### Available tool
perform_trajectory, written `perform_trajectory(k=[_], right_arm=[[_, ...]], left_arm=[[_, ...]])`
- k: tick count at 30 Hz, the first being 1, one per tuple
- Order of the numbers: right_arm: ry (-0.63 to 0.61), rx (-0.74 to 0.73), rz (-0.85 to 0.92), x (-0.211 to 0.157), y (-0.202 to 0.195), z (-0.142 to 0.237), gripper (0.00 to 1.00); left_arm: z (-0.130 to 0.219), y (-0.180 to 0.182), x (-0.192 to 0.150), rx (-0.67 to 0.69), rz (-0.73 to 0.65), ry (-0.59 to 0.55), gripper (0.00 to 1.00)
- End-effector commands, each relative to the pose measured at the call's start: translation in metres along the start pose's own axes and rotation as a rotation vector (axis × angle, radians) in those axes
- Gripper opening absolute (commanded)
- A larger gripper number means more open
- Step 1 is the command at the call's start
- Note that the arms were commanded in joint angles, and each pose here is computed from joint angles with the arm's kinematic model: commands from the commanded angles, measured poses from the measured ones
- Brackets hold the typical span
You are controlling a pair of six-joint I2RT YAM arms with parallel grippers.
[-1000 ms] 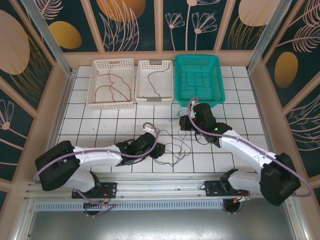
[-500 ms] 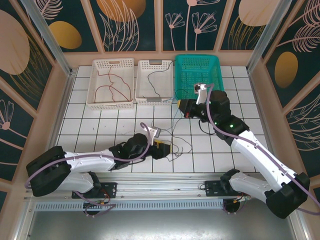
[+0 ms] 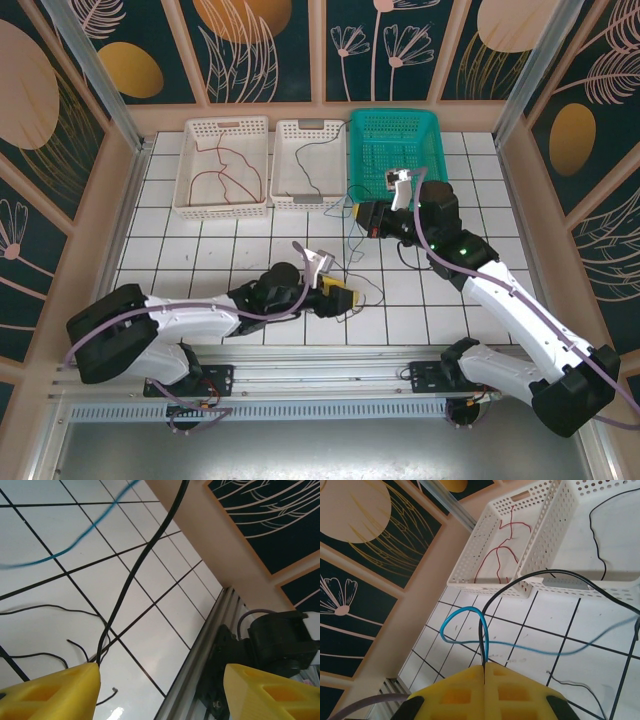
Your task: Untangle the cables
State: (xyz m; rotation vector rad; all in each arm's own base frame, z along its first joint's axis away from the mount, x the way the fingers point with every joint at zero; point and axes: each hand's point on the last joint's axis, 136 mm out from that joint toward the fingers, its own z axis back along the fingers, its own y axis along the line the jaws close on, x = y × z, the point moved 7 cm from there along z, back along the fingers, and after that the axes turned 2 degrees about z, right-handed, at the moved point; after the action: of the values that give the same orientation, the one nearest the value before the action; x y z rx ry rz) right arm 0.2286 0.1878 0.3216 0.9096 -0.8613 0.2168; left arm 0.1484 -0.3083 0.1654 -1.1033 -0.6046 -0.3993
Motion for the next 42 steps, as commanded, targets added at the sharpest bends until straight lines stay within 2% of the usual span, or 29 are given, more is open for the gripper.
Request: perform_trajectory(k=[1, 3, 4, 6, 7, 10, 11, 23, 24, 25, 26, 27, 28, 33, 39, 42], right_arm=[[-0.026, 0.045, 0.004, 0.013, 0.014, 0.010, 0.00], [-0.029, 0.049, 0.004, 0.013, 0.015, 0.012, 0.00], [-0.032, 0.052, 0.004, 0.013, 0.016, 0.013, 0.00], [-0.035, 0.055, 0.006, 0.014, 0.017, 0.015, 0.00], [-0.035, 0.051, 0.006, 0.013, 0.017, 0.015, 0.00], [-0.034, 0.043, 0.006, 0.012, 0.015, 0.015, 0.00], [-0.035, 0.036, 0.005, 0.012, 0.014, 0.015, 0.00], [-0.052, -0.003, 0.011, 0.011, 0.008, 0.022, 0.00], [-0.051, 0.000, 0.011, 0.010, 0.009, 0.021, 0.00], [-0.049, 0.000, 0.010, 0.010, 0.008, 0.021, 0.00], [-0.048, 0.004, 0.010, 0.010, 0.009, 0.021, 0.00], [-0.046, 0.008, 0.009, 0.009, 0.009, 0.021, 0.00], [-0.048, 0.010, 0.009, 0.010, 0.009, 0.021, 0.00], [-0.039, 0.039, 0.008, 0.010, 0.013, 0.022, 0.00], [-0.022, 0.117, 0.017, 0.010, 0.023, 0.024, 0.00], [-0.021, 0.136, 0.019, 0.009, 0.025, 0.026, 0.00]], left_arm=[[-0.008, -0.001, 0.008, 0.035, -0.048, -0.009, 0.65], [-0.010, 0.002, 0.011, 0.080, -0.063, -0.010, 0.62], [-0.011, 0.002, 0.013, 0.093, -0.072, -0.013, 0.55], [-0.013, 0.003, 0.015, 0.110, -0.078, -0.018, 0.31], [-0.013, 0.003, 0.016, 0.114, -0.078, -0.019, 0.22], [-0.016, 0.004, 0.015, 0.113, -0.077, -0.014, 0.04], [-0.017, 0.004, 0.015, 0.107, -0.076, -0.011, 0.00], [0.004, 0.008, 0.005, 0.132, -0.075, -0.009, 0.00], [0.006, 0.009, 0.006, 0.145, -0.072, -0.011, 0.09], [0.008, 0.009, 0.006, 0.150, -0.073, -0.014, 0.33], [0.009, 0.009, 0.006, 0.149, -0.075, -0.013, 0.49], [0.011, 0.010, 0.006, 0.159, -0.076, -0.017, 0.62], [0.012, 0.010, 0.006, 0.170, -0.080, -0.021, 0.69], [0.011, 0.017, 0.006, 0.232, -0.106, -0.010, 0.78], [-0.003, 0.029, 0.007, 0.325, -0.128, 0.022, 0.80], [-0.010, 0.028, 0.009, 0.324, -0.136, 0.027, 0.79]])
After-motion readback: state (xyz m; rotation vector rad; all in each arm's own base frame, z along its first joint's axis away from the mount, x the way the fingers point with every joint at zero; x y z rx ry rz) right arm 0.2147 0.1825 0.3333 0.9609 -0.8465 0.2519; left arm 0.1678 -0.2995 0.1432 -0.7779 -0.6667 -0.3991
